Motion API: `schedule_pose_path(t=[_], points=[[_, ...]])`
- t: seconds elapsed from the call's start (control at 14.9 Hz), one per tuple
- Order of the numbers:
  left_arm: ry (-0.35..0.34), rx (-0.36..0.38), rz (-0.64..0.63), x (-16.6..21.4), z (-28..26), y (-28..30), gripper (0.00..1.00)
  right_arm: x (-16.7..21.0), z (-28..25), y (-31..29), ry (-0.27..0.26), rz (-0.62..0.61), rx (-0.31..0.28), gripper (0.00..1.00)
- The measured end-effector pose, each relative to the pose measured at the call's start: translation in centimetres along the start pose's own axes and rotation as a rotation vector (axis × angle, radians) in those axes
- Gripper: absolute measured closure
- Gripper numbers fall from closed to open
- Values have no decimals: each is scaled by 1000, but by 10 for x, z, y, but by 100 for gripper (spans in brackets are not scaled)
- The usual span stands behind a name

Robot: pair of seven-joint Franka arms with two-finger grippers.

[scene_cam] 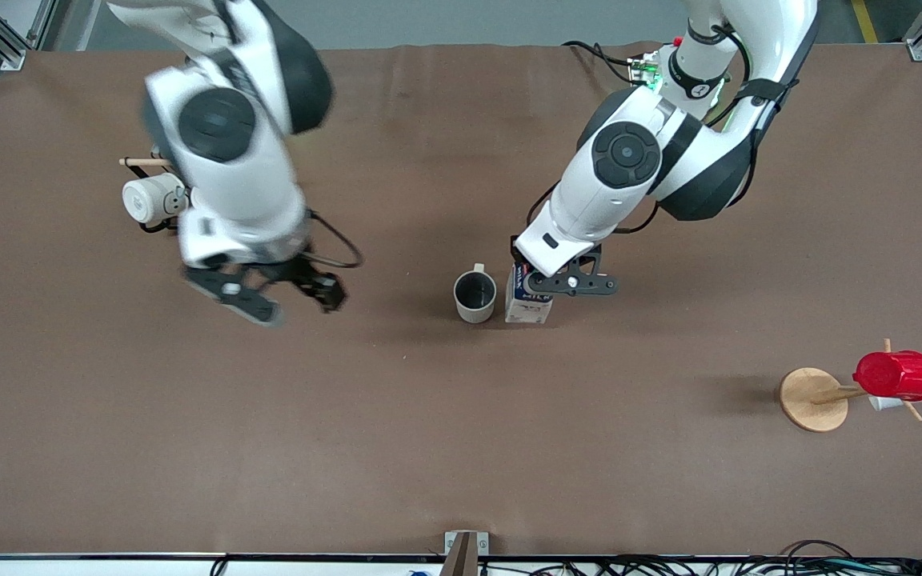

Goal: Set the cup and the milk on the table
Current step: 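Release the mug and withdraw the right gripper while the left gripper lowers the carton, then set the milk carton down beside the mug with the left gripper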

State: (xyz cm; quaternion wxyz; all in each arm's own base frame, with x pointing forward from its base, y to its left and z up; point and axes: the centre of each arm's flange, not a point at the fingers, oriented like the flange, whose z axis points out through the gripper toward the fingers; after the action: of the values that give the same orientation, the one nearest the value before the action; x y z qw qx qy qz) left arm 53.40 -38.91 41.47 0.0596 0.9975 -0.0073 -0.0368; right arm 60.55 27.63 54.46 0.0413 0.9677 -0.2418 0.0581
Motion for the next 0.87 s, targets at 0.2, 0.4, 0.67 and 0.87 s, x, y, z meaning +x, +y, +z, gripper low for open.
schedule_pose_path(t=[0.2, 0.4, 0.67, 0.87], points=[[-22, 8, -35, -9, 24, 9, 60, 42, -36, 72, -16, -72, -24, 0], [-23, 7, -60, -20, 49, 13, 60, 69, -65, 142, -76, -122, -16, 0], [-32, 14, -71, -32, 66, 19, 60, 91, -94, 227, -128, -210, 17, 0], [-28, 11, -75, -32, 65, 19, 59, 103, -89, 259, -164, -238, 42, 0]])
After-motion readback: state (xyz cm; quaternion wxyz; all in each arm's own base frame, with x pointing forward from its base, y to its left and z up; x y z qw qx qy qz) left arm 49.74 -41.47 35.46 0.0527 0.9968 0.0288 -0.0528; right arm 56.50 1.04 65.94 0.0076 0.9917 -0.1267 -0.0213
